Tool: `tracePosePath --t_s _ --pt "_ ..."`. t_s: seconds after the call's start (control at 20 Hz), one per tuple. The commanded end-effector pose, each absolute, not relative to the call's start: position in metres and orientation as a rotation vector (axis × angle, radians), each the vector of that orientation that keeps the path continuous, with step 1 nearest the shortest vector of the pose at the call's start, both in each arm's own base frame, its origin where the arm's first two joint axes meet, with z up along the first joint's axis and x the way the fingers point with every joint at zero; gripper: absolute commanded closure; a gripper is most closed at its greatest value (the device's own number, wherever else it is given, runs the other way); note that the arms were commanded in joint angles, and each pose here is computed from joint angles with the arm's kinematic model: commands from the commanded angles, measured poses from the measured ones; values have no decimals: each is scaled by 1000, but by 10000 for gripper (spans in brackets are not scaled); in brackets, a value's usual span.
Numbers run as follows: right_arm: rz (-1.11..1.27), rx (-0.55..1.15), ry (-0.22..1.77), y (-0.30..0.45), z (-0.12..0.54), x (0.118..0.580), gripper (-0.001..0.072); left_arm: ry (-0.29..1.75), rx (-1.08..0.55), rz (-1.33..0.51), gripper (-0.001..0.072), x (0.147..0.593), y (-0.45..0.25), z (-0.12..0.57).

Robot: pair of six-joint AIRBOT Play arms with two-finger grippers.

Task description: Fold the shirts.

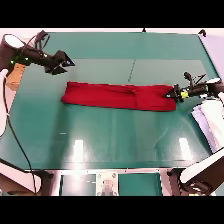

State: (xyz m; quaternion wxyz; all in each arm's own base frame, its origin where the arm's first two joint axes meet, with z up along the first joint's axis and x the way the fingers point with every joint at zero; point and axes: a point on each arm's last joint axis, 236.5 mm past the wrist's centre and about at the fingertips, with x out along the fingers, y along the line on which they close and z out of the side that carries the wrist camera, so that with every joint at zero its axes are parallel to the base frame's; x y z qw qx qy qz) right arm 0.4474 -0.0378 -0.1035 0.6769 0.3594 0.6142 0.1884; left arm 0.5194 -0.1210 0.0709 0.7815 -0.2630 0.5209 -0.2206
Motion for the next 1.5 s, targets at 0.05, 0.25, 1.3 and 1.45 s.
tracePosePath --t_s 0.05,0.25,1.3,1.45 --pt "476 782 1359 -34 -66 459 693 1078 -471 -582 588 518 -169 76" --pt "526 666 1269 -35 11 466 694 1015 -372 -695 681 511 -259 67" --pt "726 302 1048 84 193 434 693 1205 -363 -938 682 438 -440 -53" --pt "723 335 1073 98 194 432 693 1310 -258 -1013 682 451 -356 -8"
